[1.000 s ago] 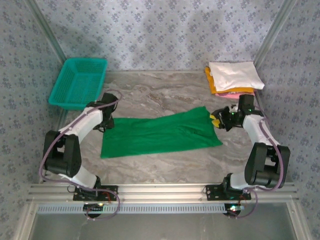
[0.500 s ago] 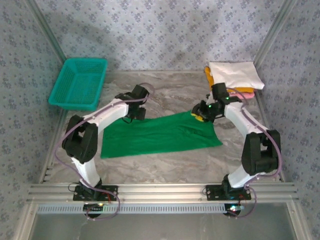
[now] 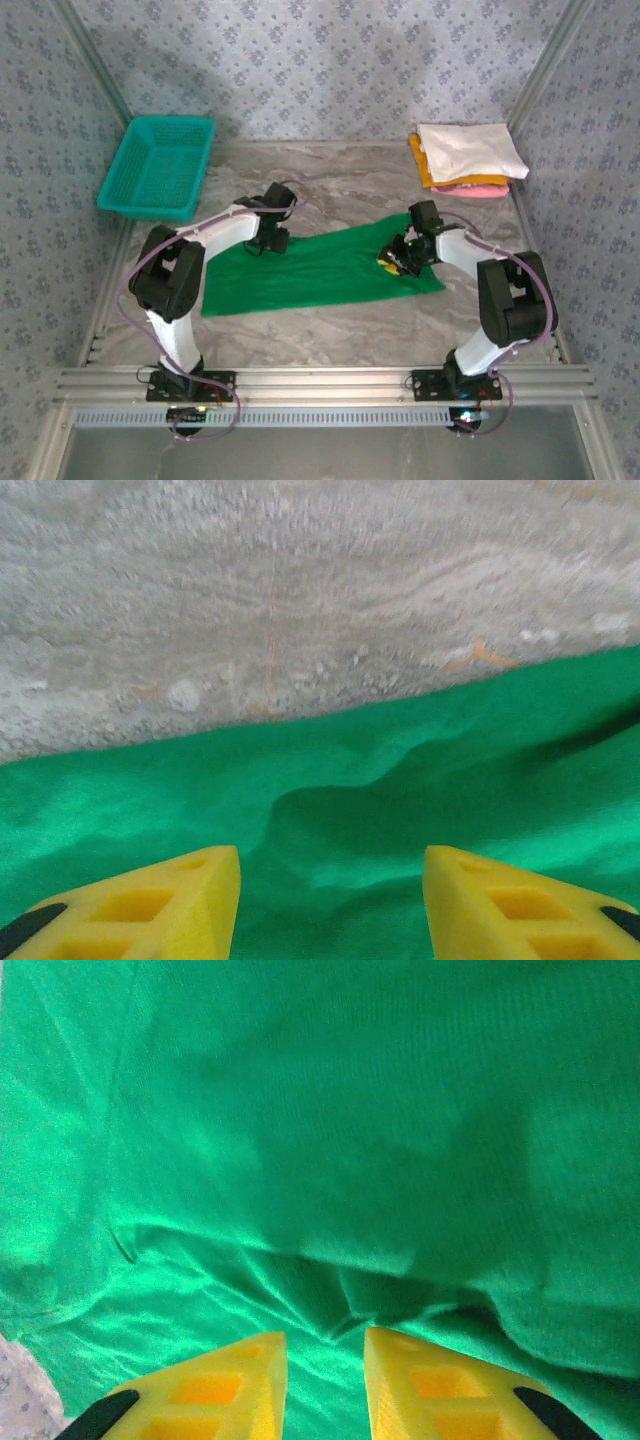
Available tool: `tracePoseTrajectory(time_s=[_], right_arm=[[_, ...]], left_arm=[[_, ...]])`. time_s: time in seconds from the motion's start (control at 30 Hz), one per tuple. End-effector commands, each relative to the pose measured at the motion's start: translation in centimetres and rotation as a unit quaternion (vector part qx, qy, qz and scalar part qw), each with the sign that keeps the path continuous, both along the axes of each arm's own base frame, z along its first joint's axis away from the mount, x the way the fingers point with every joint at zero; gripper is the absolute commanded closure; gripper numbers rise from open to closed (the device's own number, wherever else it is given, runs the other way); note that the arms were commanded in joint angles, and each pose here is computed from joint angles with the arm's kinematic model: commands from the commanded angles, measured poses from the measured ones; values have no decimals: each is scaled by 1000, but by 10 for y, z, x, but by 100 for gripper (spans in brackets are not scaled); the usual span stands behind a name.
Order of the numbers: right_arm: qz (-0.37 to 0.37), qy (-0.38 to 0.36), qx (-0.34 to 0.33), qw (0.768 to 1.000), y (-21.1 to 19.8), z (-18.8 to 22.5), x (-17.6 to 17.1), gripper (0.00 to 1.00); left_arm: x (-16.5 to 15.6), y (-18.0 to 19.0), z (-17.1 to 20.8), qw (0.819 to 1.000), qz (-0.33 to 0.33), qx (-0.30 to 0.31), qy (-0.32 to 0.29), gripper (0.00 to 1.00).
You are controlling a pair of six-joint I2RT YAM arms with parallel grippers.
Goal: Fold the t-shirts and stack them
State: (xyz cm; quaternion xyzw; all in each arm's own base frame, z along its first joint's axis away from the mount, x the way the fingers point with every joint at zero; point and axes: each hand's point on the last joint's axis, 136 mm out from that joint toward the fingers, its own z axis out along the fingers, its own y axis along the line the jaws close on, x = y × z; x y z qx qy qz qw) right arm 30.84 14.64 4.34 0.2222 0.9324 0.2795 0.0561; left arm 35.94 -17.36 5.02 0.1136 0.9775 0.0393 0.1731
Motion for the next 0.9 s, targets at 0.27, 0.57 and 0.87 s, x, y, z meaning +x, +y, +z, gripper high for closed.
tracePoseTrajectory(time_s=[0.27, 0.57, 0.87], right_arm=[[-16, -5, -7, 1000, 0, -19, 14, 68], [-17, -17, -2, 1000, 5, -17, 20, 90], [-21, -11, -12, 1000, 0, 2, 11, 100]], left_arm=[[-9, 19, -5, 1000, 20, 9, 4, 49], [-8, 21, -5, 1000, 26, 12, 4, 49], [-10, 25, -7, 999, 32, 20, 5, 49]])
